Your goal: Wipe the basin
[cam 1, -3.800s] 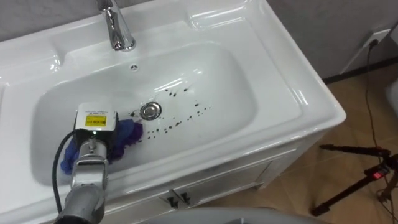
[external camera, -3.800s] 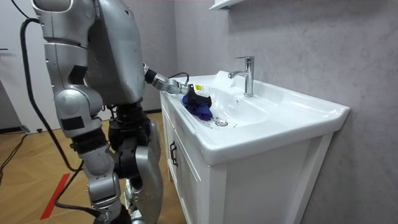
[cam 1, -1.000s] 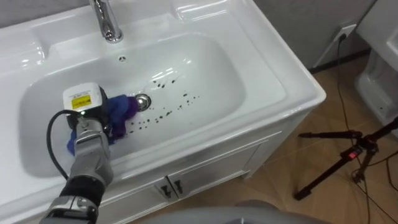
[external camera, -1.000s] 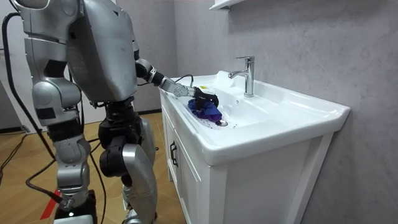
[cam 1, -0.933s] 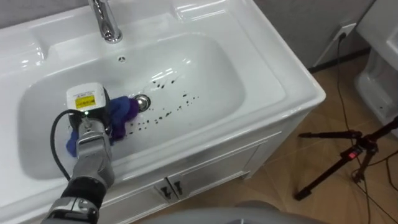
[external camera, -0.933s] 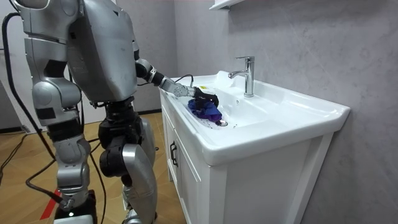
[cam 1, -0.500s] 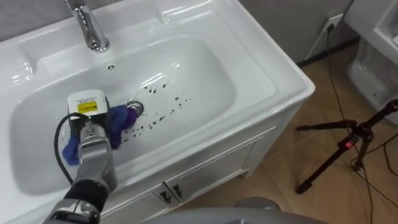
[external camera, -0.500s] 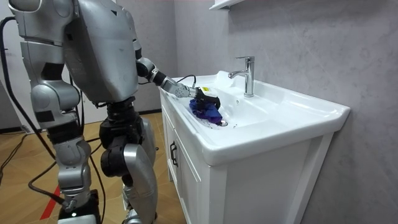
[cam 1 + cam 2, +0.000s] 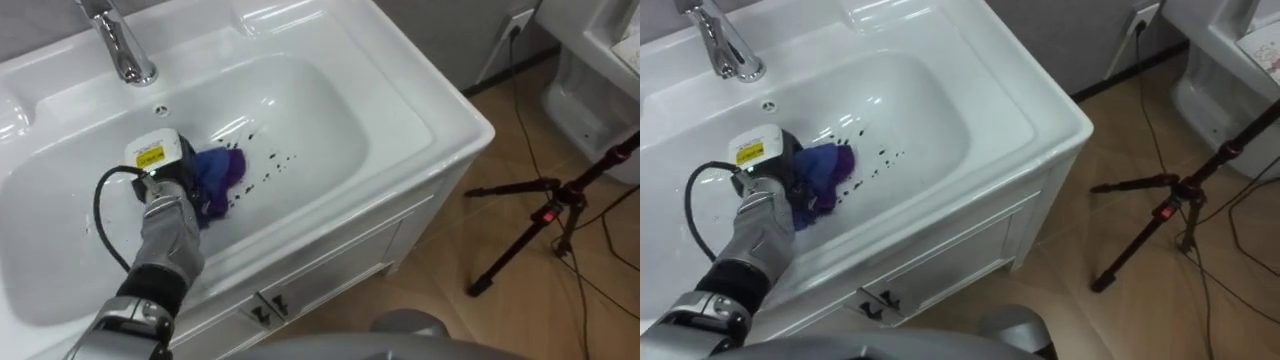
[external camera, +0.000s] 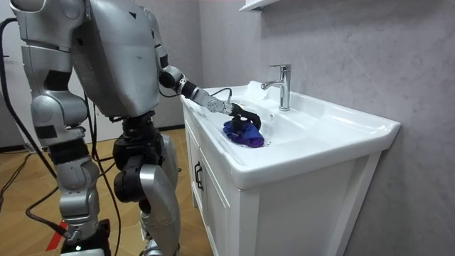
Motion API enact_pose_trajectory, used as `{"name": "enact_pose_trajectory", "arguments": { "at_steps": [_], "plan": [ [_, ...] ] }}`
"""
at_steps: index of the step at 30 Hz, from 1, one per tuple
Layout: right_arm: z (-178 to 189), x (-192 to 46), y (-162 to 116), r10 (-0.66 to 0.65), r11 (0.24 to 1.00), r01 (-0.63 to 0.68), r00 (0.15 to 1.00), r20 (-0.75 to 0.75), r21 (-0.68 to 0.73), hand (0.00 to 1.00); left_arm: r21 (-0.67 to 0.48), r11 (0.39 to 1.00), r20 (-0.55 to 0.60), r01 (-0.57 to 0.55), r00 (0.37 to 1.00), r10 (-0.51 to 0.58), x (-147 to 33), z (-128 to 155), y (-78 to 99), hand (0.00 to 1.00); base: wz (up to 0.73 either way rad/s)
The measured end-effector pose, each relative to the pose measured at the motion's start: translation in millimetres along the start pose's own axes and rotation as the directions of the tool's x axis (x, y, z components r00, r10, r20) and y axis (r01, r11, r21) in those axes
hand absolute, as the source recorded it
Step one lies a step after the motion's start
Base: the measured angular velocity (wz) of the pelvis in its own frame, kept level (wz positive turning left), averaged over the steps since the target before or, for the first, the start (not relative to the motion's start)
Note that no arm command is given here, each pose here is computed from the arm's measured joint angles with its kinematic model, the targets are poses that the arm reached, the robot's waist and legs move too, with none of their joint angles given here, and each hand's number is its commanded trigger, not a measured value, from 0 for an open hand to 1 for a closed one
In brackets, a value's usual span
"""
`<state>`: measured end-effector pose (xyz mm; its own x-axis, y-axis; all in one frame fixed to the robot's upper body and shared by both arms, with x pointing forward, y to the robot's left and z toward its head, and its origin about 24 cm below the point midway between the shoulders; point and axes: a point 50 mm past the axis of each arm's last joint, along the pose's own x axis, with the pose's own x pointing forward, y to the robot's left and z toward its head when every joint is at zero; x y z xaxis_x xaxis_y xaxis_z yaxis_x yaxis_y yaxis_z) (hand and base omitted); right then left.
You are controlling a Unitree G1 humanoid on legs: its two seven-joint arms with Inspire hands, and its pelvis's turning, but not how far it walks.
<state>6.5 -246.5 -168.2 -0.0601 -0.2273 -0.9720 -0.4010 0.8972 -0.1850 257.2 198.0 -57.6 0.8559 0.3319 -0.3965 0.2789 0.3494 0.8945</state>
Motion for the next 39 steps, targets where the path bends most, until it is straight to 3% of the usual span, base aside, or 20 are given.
{"name": "enact_pose_trajectory", "arguments": {
  "at_steps": [3,9,20,29,39],
  "plan": [
    [-2,0,3,0.004,1.0,-0.004,1.0,-0.013,-0.012,0.0,-0.138,0.989,0.041,0.056,0.998,-0.051,5.3,22,7.0,1.0,0.04],
    [-7,1,5,0.024,1.0,-0.024,0.999,-0.039,-0.017,0.0,-0.276,0.951,0.108,0.14,0.988,-0.114,5.4,40,12.6,1.0,-0.04],
    [-4,0,6,0.049,0.999,-0.05,0.998,-0.028,-0.017,0.0,-0.305,0.923,0.264,0.235,0.952,-0.155,-4.4,73,22.1,1.0,-0.03],
    [-4,1,5,0.045,0.999,-0.045,0.999,-0.019,-0.025,0.0,-0.303,0.927,0.366,0.222,0.925,-0.102,-15.1,96,34.4,1.0,0.03],
    [-6,1,6,0.046,0.999,-0.046,0.999,-0.015,-0.026,0.0,-0.298,0.934,0.365,0.196,0.928,-0.078,-14.1,94,38.3,1.0,-0.07]
  ]
}}
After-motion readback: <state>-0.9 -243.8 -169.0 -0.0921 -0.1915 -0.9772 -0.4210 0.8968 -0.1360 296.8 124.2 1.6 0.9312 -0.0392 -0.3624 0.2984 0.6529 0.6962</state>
